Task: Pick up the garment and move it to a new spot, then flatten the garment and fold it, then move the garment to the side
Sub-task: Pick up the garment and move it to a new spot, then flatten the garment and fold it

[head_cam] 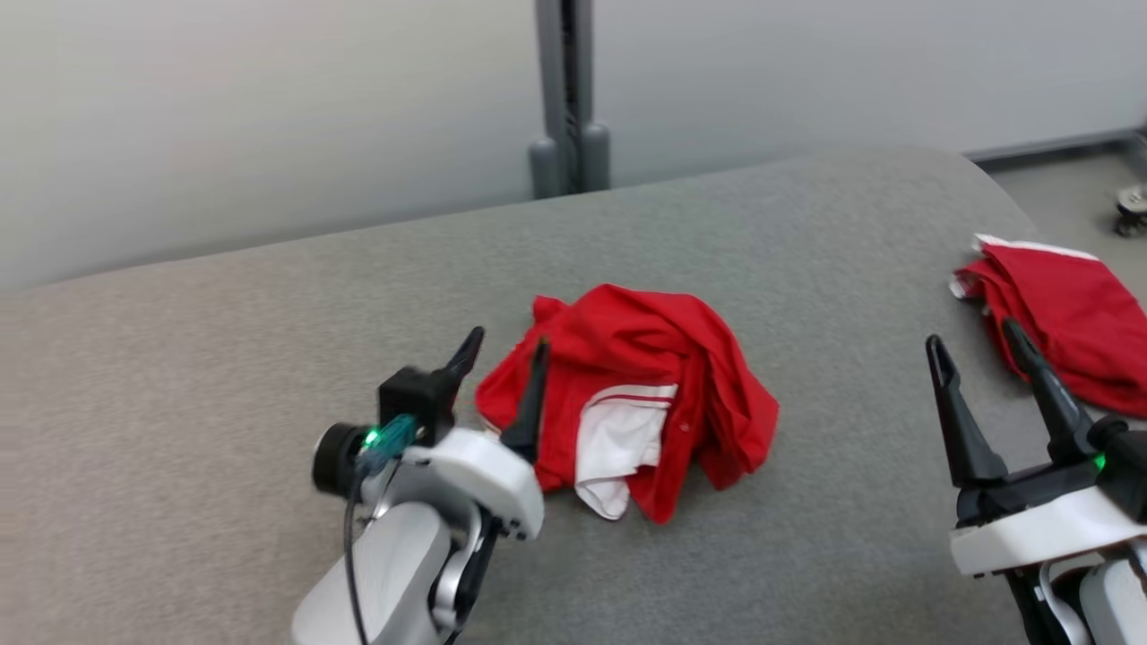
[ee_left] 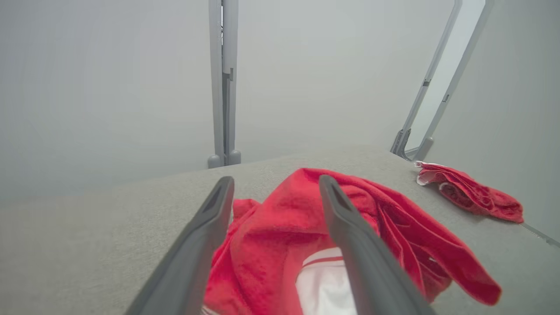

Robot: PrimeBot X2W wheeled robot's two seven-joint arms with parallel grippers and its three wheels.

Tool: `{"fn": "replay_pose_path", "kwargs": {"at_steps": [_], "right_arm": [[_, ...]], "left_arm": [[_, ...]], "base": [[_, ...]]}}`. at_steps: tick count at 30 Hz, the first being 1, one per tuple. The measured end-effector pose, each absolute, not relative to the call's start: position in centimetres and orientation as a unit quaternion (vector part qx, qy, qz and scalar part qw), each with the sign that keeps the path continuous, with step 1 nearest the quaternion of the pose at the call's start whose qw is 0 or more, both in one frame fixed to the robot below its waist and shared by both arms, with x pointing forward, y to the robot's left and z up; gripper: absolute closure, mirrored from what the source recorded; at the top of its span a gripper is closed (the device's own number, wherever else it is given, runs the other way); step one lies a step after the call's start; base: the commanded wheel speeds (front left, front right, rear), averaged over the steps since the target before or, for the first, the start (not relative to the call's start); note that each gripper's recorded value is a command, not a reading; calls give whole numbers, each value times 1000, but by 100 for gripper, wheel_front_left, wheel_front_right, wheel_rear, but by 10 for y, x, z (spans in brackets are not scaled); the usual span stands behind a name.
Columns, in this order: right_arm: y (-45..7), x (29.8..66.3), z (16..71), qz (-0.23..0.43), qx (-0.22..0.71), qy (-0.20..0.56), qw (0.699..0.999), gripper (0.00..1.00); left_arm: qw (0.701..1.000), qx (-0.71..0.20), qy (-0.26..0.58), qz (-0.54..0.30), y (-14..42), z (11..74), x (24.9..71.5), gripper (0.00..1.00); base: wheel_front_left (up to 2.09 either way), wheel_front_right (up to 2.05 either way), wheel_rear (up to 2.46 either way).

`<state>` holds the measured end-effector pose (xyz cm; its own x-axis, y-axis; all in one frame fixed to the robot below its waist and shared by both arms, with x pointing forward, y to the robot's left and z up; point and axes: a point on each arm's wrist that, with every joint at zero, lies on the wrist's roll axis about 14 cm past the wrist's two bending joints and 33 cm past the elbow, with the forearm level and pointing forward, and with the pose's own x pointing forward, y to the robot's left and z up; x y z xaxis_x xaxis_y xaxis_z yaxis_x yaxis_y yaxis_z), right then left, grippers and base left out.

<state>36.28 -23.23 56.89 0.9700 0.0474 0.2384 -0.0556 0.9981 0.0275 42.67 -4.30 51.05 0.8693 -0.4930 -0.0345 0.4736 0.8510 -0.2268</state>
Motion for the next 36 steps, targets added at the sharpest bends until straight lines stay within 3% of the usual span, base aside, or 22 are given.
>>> {"fn": "replay_pose_path", "kwargs": {"at_steps": [10,19,27,36], "right_arm": [[-175,373,574,102,28,-130,986,0],[-121,377,567,176,31,-116,977,0],[-99,374,556,200,34,-99,974,0],[-99,372,548,198,33,-88,976,0]], "left_arm": [[987,-95,-17,-129,66,514,387,0],[992,-101,-54,-48,128,520,337,0],[992,-108,-66,-23,145,521,308,0],[991,-112,-70,-20,144,524,307,0]], "base": [[0,0,0],[0,0,0],[0,0,0],[0,0,0]]}}
